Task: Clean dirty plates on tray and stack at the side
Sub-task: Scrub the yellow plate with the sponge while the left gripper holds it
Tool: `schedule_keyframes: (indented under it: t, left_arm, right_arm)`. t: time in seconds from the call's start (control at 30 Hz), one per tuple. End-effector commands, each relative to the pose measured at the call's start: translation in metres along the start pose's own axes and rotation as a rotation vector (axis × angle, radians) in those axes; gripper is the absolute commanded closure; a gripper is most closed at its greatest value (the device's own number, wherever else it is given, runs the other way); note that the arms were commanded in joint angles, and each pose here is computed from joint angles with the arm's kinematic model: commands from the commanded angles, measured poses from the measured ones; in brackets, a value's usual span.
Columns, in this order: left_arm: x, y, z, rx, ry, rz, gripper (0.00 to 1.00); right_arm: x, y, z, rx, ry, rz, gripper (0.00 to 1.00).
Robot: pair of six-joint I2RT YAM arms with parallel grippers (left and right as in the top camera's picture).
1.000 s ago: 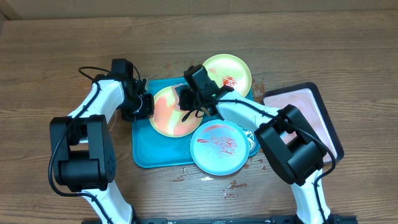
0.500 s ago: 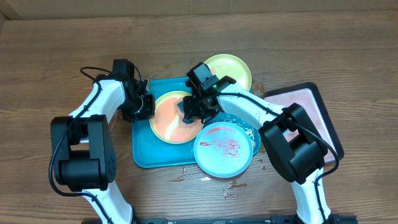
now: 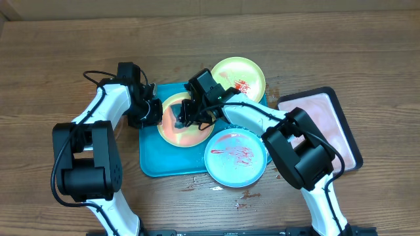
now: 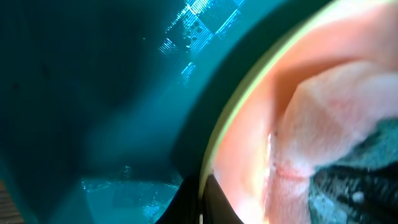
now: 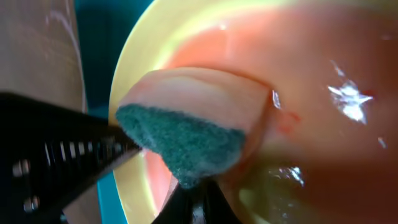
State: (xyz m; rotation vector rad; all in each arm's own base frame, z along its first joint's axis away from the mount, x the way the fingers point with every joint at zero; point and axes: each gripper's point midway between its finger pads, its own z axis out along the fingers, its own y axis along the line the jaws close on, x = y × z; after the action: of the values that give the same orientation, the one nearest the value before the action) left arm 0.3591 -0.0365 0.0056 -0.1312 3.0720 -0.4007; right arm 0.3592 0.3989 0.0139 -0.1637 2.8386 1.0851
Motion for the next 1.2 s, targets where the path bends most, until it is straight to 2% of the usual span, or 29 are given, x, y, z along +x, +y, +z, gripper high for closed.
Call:
schedule_keyframes:
  t: [0.0,0.23,0.43,0.63,0.9,1.17]
  left_arm:
    - [0.010,0.002,0.011,0.002,0.045,-0.014,0.96]
    - [0.012,0.003,0.011,0.000,0.050,-0.016,0.96]
    - [0.011,0.004,0.011,-0.008,0.049,-0.019,0.96]
    - [0.010,0.004,0.011,-0.010,0.046,-0.022,0.96]
    - [0.009,0.003,0.011,-0.004,0.038,-0.021,0.96]
    - [0.006,0.002,0.012,0.001,0.027,-0.040,0.96]
  right_arm:
    - [-0.011,-0.034,0.009,0.097,-0.059,0.142,0.96]
    - [-0.039,-0.082,-0.014,0.216,-0.154,0.253,0.96]
    - [-0.045,-0.112,-0.032,0.262,-0.148,0.326,0.96]
    - [-0.016,-0.120,-0.033,0.304,-0.024,0.295,0.96]
    - [0.052,-0.097,-0.032,0.224,0.282,0.180,0.96]
    - [0.077,-0.052,-0.007,0.140,0.329,0.105,0.96]
